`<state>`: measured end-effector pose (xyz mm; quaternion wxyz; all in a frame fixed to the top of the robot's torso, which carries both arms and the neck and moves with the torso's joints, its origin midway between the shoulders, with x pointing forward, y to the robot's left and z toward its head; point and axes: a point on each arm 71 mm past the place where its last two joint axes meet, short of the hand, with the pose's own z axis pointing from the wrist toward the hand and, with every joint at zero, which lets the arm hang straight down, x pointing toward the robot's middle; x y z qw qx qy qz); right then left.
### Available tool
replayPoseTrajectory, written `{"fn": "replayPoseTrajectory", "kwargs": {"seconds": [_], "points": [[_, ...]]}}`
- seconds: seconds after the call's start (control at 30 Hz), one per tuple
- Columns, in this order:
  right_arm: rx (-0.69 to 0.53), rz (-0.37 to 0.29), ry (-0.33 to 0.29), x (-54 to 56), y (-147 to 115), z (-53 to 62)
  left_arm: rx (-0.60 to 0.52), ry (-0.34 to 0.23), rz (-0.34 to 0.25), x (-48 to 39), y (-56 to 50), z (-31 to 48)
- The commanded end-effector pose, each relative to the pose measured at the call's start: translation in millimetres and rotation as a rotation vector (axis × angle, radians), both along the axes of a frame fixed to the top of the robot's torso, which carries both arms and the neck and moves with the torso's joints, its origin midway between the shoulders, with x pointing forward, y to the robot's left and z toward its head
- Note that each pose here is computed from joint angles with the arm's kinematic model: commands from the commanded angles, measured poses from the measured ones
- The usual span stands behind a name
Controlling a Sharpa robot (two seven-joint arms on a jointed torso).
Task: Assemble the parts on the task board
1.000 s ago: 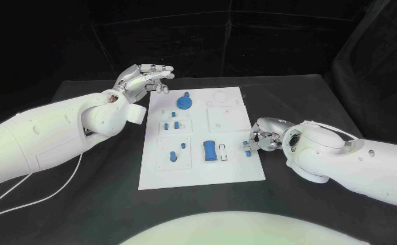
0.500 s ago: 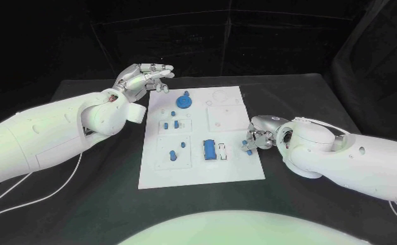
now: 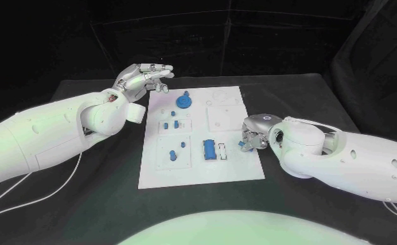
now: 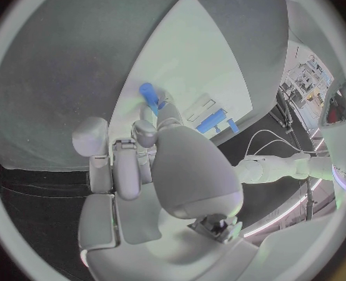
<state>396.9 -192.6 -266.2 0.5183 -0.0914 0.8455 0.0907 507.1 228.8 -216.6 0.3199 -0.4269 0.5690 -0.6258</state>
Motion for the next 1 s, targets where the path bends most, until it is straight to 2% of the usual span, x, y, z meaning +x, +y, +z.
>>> {"fn": "replayPoseTrajectory", "kwargs": {"seconds": [0.03, 0.27, 0.57, 1.0], "points": [[-0.057, -0.01, 0.021, -3.9, -4.4, -8.6, -0.009, -0.002, -0.011, -0.1, -0.9, 1.4], [0.123, -0.083, 0.015, -7.5, -4.4, -1.7, -0.009, -0.002, -0.01, -0.2, -0.6, 1.3], [0.361, -0.17, 0.072, -15.6, -1.3, 5.1, -0.009, -0.001, -0.011, -0.1, -0.8, 1.1], [0.419, -0.191, 0.178, -19.4, 10.7, 0.8, -0.01, 0.0, -0.014, -0.2, -1.7, 0.9]]}}
